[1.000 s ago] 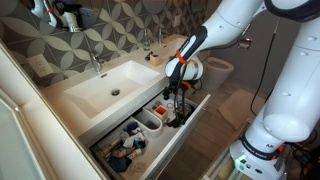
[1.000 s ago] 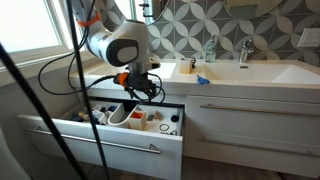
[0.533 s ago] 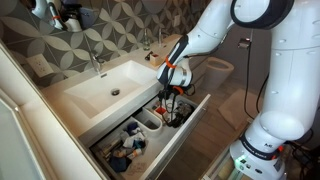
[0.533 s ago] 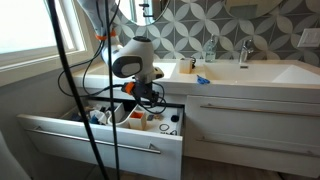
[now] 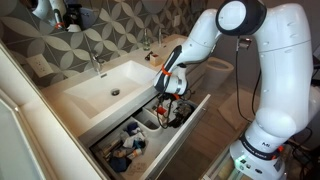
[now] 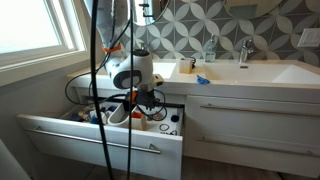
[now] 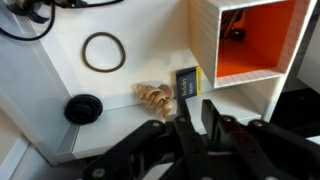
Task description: Move the black thing to the right then move the box forwards
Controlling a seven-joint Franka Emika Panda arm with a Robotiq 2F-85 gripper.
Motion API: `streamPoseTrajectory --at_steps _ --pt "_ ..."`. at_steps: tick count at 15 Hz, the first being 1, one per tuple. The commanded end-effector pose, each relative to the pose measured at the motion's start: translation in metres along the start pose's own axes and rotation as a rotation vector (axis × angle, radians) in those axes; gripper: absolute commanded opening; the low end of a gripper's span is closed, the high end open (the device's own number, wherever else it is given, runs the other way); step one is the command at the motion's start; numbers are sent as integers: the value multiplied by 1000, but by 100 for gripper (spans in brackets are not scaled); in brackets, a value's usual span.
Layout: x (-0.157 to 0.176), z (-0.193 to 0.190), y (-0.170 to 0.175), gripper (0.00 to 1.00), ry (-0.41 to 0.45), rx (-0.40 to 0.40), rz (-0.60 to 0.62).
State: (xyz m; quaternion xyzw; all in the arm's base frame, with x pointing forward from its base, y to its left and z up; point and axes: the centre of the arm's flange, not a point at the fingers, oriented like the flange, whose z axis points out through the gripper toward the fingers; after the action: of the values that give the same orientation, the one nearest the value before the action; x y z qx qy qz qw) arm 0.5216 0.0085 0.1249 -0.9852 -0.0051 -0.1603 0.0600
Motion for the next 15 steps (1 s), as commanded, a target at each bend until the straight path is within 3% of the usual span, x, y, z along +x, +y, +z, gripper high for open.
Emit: streamPoseTrajectory --at_steps 1,3,10,15 --pt "0 4 -2 17 8 10 -1" --pt "2 10 -2 2 18 26 3" --pt "-1 24 -3 0 29 35 18" --pt "-8 37 -6 0 84 2 30"
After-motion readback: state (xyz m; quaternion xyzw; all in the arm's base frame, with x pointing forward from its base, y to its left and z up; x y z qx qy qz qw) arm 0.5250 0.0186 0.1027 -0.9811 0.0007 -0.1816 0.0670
